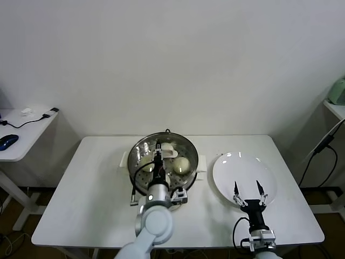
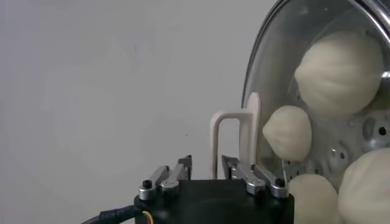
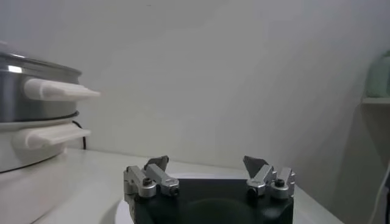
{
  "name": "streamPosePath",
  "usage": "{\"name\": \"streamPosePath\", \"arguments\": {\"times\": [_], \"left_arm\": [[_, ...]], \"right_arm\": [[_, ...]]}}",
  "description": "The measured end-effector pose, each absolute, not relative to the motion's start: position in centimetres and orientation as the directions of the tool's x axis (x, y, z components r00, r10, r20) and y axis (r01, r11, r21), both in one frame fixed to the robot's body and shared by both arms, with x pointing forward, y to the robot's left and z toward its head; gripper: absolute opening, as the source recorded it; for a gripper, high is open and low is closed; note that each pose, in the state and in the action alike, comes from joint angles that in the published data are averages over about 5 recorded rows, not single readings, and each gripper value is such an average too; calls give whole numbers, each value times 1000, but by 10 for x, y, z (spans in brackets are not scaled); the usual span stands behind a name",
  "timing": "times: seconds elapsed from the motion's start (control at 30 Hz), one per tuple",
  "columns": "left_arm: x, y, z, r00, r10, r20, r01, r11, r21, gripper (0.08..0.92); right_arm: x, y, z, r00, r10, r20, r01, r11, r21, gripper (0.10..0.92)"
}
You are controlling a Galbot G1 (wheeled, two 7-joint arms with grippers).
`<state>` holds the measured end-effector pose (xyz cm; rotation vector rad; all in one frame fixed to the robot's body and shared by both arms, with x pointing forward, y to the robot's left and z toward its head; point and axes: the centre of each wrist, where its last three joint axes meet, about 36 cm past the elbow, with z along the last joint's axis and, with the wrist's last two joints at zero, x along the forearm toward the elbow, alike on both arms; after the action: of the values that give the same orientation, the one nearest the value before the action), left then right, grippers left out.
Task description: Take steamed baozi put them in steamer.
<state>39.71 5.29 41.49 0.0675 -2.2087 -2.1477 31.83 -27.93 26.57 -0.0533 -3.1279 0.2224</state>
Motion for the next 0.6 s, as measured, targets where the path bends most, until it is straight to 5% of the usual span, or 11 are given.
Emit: {"name": "streamPosePath", "arguments": {"times": [0.4, 0.6], "left_arm": [[373, 61, 436, -1000, -3, 6, 5, 87, 996, 756], [359, 75, 457, -996, 82, -37, -18, 217, 976, 821]], "right_arm": [[320, -275, 266, -1000, 12, 15, 9, 990, -141, 823], [318, -272, 268, -1000, 3, 27, 0, 991, -131, 823]]}}
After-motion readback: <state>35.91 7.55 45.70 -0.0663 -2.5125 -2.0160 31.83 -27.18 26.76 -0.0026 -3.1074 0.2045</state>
